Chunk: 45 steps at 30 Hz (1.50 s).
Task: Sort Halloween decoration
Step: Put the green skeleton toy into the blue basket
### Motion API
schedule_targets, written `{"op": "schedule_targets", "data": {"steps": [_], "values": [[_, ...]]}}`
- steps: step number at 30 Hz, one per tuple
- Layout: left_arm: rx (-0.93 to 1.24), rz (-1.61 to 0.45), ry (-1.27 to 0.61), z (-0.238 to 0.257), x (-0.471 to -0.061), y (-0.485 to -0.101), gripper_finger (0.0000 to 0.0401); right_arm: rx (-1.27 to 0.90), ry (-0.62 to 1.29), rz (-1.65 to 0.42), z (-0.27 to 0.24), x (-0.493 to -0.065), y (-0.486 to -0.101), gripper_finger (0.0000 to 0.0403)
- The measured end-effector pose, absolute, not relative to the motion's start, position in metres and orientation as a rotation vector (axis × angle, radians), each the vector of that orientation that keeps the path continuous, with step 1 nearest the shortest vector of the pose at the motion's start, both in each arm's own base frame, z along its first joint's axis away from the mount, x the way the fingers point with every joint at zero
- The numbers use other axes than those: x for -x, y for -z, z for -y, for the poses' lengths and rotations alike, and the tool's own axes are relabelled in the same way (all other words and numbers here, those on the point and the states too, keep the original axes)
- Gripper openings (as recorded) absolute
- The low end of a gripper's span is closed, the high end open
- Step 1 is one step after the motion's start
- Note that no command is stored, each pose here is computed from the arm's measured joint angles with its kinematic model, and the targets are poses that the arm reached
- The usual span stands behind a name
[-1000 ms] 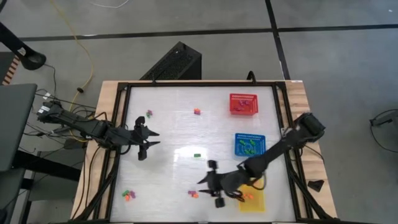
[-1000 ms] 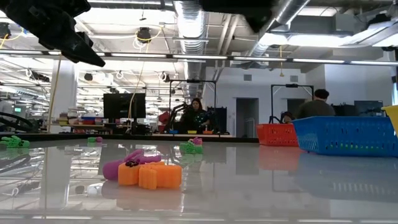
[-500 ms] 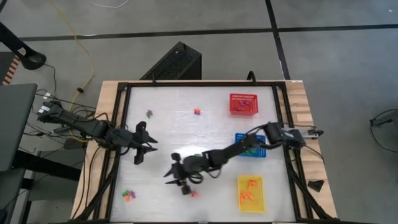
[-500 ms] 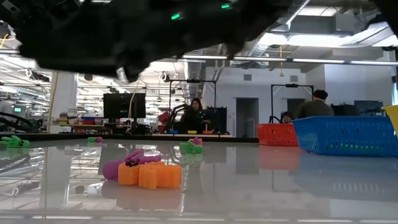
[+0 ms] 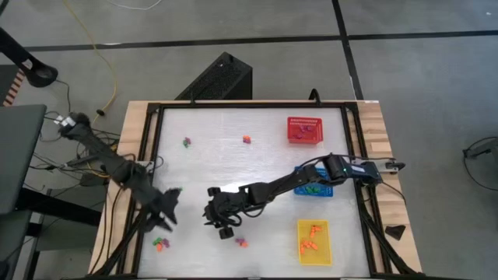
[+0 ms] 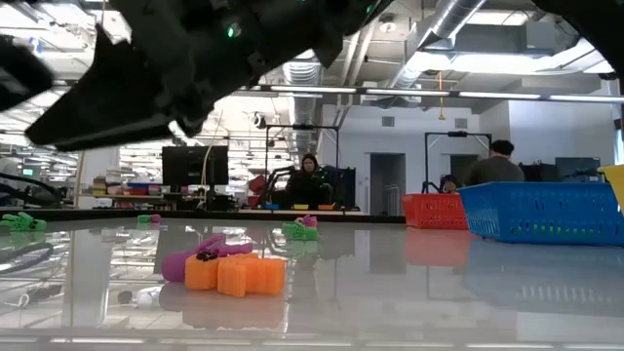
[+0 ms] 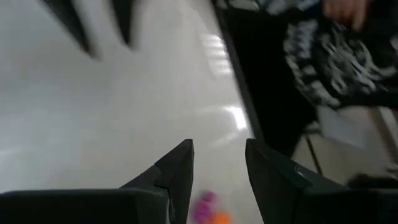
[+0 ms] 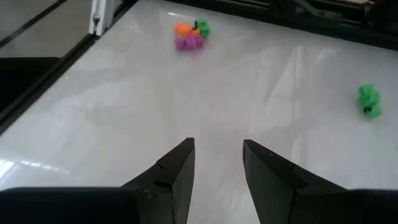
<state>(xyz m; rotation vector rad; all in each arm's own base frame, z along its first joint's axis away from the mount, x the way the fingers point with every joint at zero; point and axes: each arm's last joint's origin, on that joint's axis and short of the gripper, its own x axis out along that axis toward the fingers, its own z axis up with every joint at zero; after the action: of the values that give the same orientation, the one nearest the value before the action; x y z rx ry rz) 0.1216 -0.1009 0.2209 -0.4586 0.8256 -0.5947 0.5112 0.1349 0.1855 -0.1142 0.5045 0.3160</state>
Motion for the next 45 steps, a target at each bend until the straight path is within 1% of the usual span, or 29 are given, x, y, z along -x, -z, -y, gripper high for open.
{"op": "schedule_targets", "data": {"steps": [3, 9, 12, 14, 17, 21, 26, 34, 38, 45], "values": [[0.496, -0.884, 0.618, 0.125, -0.119, -0.216, 0.0128, 0.117, -0.322, -0.514, -0.137, -0.507, -0.193, 0.0168], [0.575, -1.147, 0.507, 0.168, -0.121, -0.202, 0.0116, 0.117, -0.328, -0.517, -0.14, -0.506, -0.193, 0.0168], [0.537, -1.277, 0.443, 0.183, -0.126, -0.196, 0.011, 0.118, -0.33, -0.524, -0.142, -0.505, -0.193, 0.0168], [0.473, -1.322, 0.414, 0.191, -0.131, -0.192, 0.0107, 0.12, -0.334, -0.534, -0.143, -0.504, -0.192, 0.0168], [0.371, -1.347, 0.422, 0.201, -0.138, -0.187, 0.0107, 0.12, -0.335, -0.535, -0.144, -0.504, -0.192, 0.0168], [0.295, -1.367, 0.433, 0.211, -0.145, -0.178, 0.0106, 0.123, -0.339, -0.551, -0.146, -0.503, -0.191, 0.0168], [0.259, -1.502, 0.345, 0.208, -0.141, -0.168, 0.0106, 0.126, -0.341, -0.575, -0.146, -0.501, -0.189, 0.0168], [0.268, -1.622, 0.21, 0.199, -0.13, -0.168, 0.0106, 0.126, -0.341, -0.573, -0.146, -0.502, -0.189, 0.0168], [0.278, -1.623, 0.219, 0.204, -0.125, -0.168, 0.0106, 0.128, -0.342, -0.588, -0.146, -0.501, -0.188, 0.0168], [0.261, -1.57, 0.17, 0.207, -0.119, -0.168, 0.0106, 0.126, -0.34, -0.613, -0.146, -0.499, -0.186, 0.0168]]}}
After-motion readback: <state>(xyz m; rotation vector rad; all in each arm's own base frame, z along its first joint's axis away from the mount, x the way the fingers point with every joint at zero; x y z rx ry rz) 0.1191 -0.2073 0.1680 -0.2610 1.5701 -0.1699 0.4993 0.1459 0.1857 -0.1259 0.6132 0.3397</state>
